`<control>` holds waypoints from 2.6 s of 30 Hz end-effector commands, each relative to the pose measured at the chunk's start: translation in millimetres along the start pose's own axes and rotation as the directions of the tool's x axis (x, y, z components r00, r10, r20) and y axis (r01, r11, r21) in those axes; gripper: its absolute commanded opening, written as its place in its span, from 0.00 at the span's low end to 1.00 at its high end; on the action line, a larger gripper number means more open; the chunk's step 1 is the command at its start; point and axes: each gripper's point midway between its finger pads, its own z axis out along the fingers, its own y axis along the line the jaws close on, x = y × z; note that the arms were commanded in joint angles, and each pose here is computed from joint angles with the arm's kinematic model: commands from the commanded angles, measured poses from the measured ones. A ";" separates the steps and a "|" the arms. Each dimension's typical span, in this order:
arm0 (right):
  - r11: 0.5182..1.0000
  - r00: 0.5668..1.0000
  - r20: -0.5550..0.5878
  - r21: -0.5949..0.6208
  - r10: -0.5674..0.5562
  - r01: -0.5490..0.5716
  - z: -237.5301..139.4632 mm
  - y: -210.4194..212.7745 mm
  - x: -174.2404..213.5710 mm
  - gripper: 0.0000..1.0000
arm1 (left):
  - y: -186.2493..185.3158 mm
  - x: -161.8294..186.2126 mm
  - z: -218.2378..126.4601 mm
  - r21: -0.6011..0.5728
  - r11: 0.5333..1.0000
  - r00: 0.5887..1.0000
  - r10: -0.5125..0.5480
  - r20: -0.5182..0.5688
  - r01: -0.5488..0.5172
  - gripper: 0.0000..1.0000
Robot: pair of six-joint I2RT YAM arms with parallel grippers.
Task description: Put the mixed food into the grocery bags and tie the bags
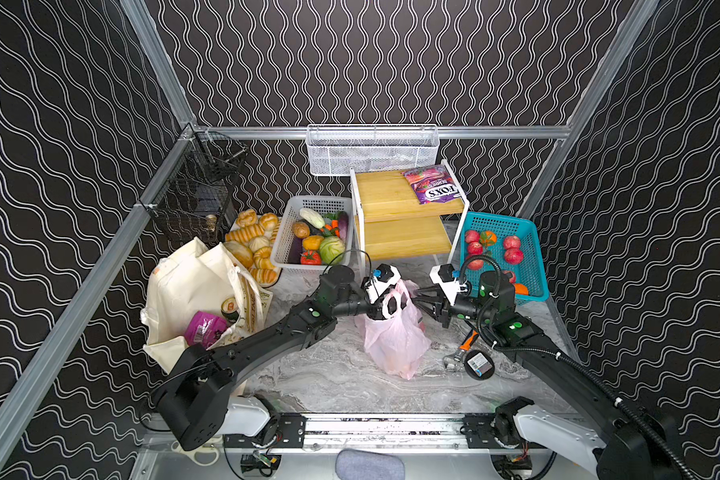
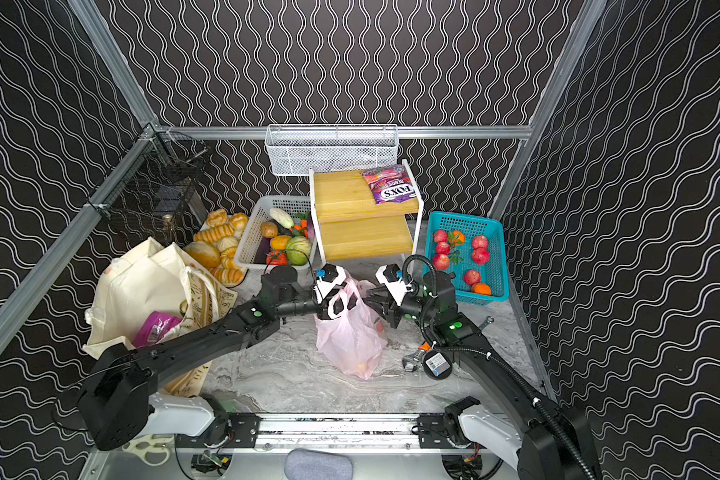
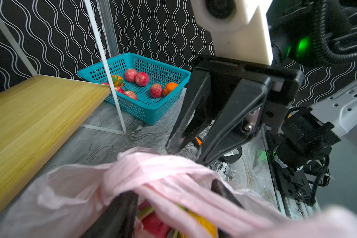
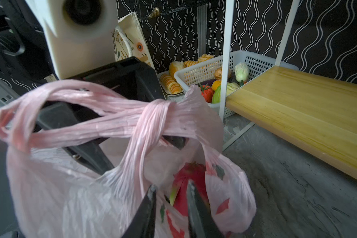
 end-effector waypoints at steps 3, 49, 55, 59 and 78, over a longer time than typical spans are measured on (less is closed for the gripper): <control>1.000 1.000 -0.004 -0.021 0.010 -0.010 1.0 2.7 0.9 0.28 | 7.5 1.6 -11.0 -0.051 0.998 0.999 0.038 -0.027 -0.040 0.66; 0.976 0.987 0.035 -0.159 0.155 -0.148 19.0 6.3 -17.2 0.34 | 18.5 -50.3 -12.8 0.015 0.997 0.975 -0.080 0.205 0.079 0.07; 0.981 0.989 0.037 -0.143 0.141 -0.134 18.2 5.4 -10.2 0.36 | 16.5 -51.5 -10.1 0.039 0.994 0.973 -0.104 0.204 0.098 0.06; 0.981 0.985 0.079 -0.136 0.153 -0.141 20.1 1.5 -16.3 0.41 | 14.5 -52.2 -8.7 0.056 0.992 0.970 -0.121 0.211 0.112 0.06; 0.954 0.955 0.190 -0.239 0.226 -0.178 24.6 5.1 -35.0 0.22 | 9.2 -47.1 -0.5 0.061 0.991 0.973 -0.127 0.194 0.117 0.06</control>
